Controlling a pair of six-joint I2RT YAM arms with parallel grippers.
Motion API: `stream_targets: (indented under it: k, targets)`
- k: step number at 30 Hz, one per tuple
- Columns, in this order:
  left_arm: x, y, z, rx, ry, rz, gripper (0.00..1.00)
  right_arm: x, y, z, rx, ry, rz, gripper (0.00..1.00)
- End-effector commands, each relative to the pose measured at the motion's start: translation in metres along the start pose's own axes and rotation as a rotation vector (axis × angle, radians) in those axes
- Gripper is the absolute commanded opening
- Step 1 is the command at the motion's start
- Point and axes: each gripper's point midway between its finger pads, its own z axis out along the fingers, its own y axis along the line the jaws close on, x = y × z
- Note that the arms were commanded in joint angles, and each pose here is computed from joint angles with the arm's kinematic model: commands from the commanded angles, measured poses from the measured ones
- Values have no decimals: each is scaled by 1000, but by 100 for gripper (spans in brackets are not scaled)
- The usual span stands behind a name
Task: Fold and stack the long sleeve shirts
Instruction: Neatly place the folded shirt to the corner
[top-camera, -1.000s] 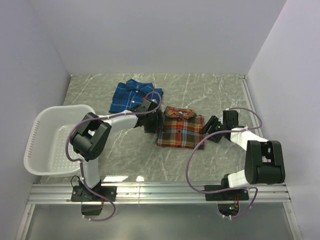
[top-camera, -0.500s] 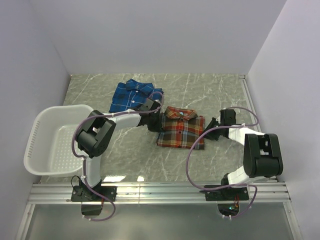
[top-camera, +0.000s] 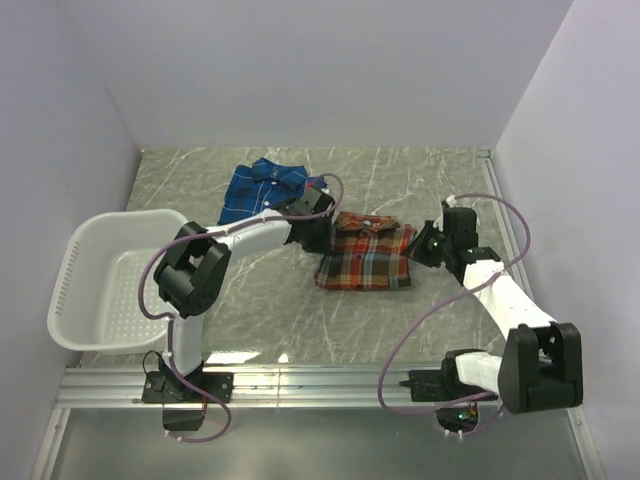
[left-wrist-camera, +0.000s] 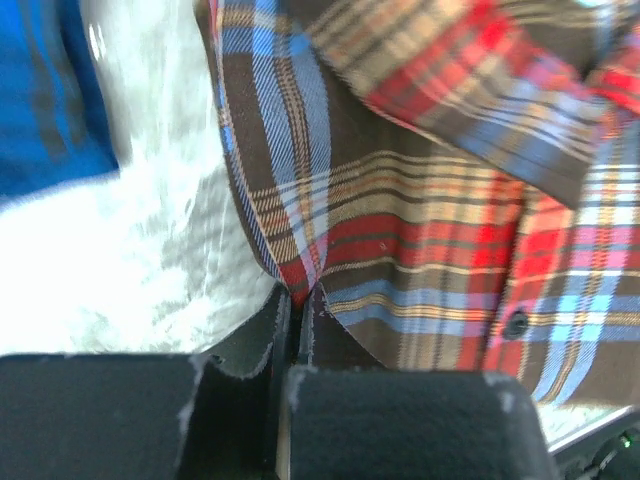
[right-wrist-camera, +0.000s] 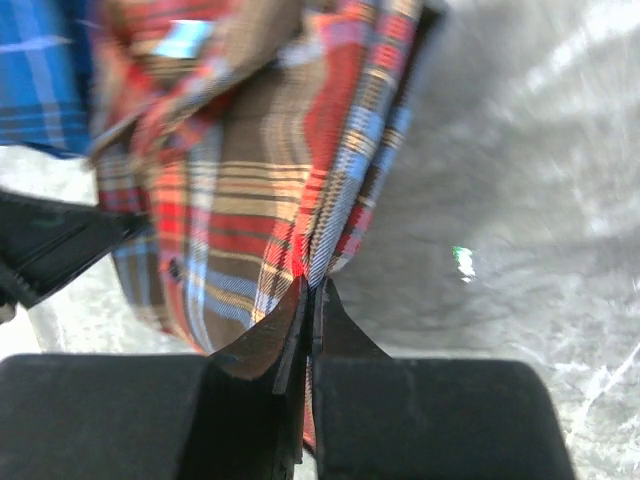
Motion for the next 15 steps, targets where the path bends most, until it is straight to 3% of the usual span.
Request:
stream_targets:
  k: [1,8,15]
  targets:
    - [-64,-31,-54,23,-201,79,0,-41,38,-26,-41,-146,-92,0]
    - [-130,-58,-116,27,-405,144,1,-75,86,-49,-131,-254,-116,0]
    - [-179,-18,-146,-100,-528,123,1,-100,133,-44,-229,-300,-146,0]
